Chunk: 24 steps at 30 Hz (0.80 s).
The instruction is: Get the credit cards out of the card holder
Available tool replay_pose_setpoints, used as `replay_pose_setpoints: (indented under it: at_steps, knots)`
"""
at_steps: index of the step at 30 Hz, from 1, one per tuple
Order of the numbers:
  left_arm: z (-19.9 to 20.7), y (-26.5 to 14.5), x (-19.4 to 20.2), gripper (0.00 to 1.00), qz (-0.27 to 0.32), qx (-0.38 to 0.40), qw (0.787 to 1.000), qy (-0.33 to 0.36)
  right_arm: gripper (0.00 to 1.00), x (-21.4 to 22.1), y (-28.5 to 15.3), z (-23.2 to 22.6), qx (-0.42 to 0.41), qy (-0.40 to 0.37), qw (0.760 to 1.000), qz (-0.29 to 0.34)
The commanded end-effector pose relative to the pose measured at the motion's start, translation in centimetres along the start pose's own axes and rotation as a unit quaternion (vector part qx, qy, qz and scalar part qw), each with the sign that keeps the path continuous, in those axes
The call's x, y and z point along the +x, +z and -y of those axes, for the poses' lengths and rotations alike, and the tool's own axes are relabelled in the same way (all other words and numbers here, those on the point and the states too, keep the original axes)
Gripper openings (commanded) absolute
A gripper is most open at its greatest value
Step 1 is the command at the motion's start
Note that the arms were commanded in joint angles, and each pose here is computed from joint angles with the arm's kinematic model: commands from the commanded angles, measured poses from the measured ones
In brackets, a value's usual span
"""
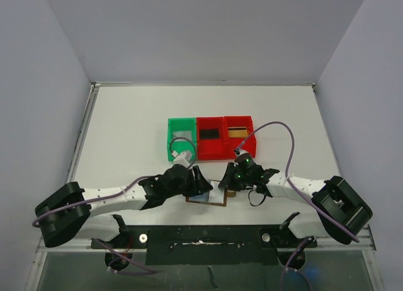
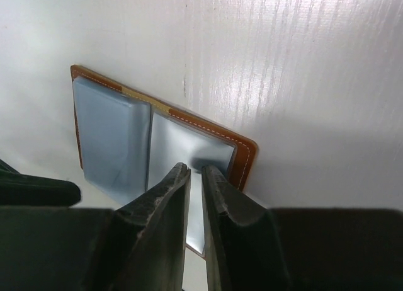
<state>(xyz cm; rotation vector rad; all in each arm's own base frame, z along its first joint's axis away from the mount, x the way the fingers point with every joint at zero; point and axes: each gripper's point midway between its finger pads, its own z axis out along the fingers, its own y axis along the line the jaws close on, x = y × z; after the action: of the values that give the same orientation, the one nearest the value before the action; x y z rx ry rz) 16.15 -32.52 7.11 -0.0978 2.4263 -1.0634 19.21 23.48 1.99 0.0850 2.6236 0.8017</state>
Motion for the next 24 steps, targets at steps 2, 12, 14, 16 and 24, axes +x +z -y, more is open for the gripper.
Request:
replay_pose_setpoints:
  at_steps: [2,12,14,16,24]
  knots:
    - [-2.4,-2.3,-3.1,0.62,0.069,-0.034,0.997,-0.018,0.17,-1.0,0.3,-0.1,0.012,-0.014,1.000,0.018]
    - [-5.7,-3.5,-4.9,0.82,0.086,-0.089,0.992,-0.018,0.17,-0.7,0.9,-0.1,0.014,-0.024,1.000,0.005]
    - [-5.9,-3.6,-5.5,0.82,0.096,-0.106,0.990,-0.015,0.17,-0.7,0.9,0.0,0.015,-0.024,1.000,0.004]
    - [-5.9,-3.7,-6.0,0.82,0.106,-0.111,0.988,-0.021,0.17,-0.6,1.0,0.0,0.016,-0.024,1.000,0.003]
    - [-6.5,-5.0,-7.3,0.24,0.159,-0.062,0.981,-0.088,0.16,-0.6,1.2,0.3,0.024,-0.028,0.999,-0.002]
